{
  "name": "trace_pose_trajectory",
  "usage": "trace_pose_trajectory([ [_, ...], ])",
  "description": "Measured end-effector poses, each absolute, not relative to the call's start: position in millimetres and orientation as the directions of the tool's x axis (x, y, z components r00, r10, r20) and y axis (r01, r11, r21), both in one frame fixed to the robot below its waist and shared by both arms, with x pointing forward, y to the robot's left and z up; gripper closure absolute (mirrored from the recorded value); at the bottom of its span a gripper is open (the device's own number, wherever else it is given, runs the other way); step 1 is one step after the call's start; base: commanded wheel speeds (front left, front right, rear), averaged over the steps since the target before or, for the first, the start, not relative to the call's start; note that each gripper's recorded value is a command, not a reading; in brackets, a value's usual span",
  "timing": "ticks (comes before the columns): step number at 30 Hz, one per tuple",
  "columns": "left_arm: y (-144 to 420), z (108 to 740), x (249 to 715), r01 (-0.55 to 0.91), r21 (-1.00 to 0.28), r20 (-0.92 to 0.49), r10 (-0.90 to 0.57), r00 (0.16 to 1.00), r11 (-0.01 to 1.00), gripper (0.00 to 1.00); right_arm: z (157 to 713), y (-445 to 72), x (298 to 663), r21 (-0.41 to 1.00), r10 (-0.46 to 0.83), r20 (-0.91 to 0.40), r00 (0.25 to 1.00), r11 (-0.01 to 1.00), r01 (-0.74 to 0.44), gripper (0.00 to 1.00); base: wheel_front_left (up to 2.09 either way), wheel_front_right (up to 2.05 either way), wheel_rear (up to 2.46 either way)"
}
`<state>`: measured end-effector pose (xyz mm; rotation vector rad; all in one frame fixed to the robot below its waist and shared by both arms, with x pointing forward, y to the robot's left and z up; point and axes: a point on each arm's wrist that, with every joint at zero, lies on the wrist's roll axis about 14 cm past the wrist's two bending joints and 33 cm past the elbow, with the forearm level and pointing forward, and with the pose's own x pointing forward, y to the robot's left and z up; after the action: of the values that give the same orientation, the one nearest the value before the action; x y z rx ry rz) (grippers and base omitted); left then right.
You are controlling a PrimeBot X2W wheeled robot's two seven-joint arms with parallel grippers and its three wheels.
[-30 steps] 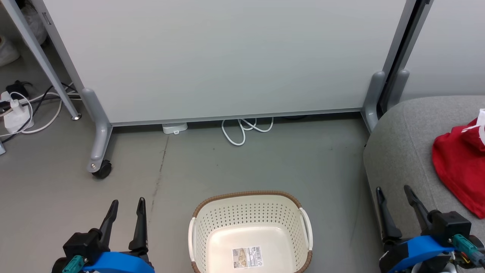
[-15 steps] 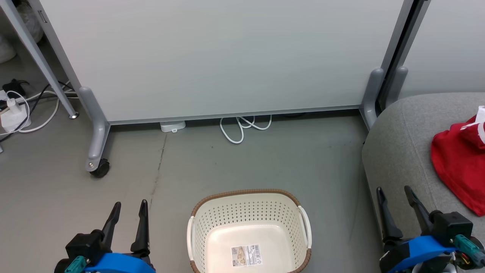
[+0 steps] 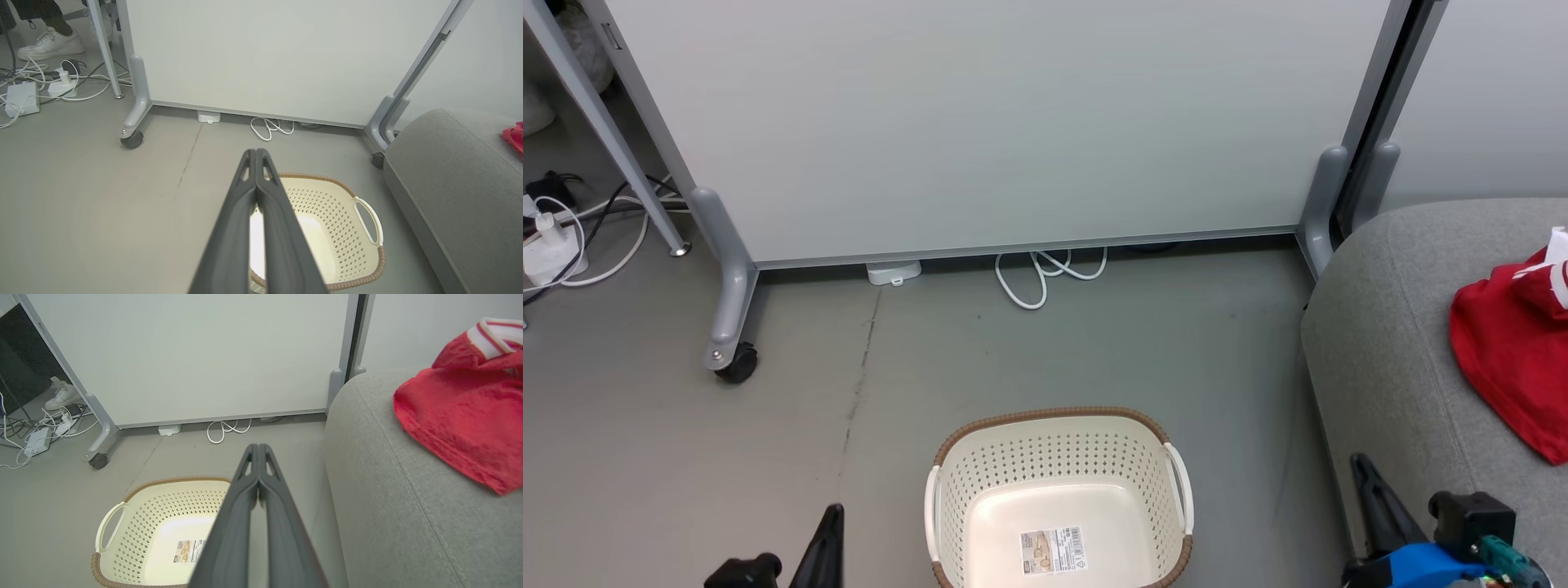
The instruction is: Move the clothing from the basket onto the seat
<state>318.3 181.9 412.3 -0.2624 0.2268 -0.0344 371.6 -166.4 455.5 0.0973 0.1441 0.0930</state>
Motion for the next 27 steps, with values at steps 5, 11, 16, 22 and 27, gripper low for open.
trace_pose_trajectory([
  [5,180,397,308,-0.023,-0.289,-0.27,-0.059,0.961,0.957,1.0,440,-167,364,0.132,0.093,-0.19,0.977,0.989,-0.068,1.0,0.0,0.0,0.0],
  [11,184,399,311,-0.076,-0.375,-0.275,-0.032,0.961,0.924,1.0,440,-171,364,0.243,0.073,-0.192,0.979,0.97,-0.025,1.0,0.0,0.0,0.0],
  [16,188,403,315,-0.113,-0.443,-0.271,-0.013,0.963,0.889,1.0,442,-174,364,0.331,0.059,-0.191,0.98,0.944,0.007,1.0,0.0,0.0,0.0],
  [22,193,412,323,-0.153,-0.543,-0.257,0.01,0.966,0.826,1.0,446,-177,367,0.453,0.044,-0.184,0.982,0.89,0.045,1.0,0.0,0.0,0.0],
  [27,194,416,328,-0.169,-0.599,-0.25,0.017,0.968,0.783,1.0,448,-179,368,0.522,0.037,-0.181,0.983,0.851,0.064,1.0,0.0,0.0,0.0],
])
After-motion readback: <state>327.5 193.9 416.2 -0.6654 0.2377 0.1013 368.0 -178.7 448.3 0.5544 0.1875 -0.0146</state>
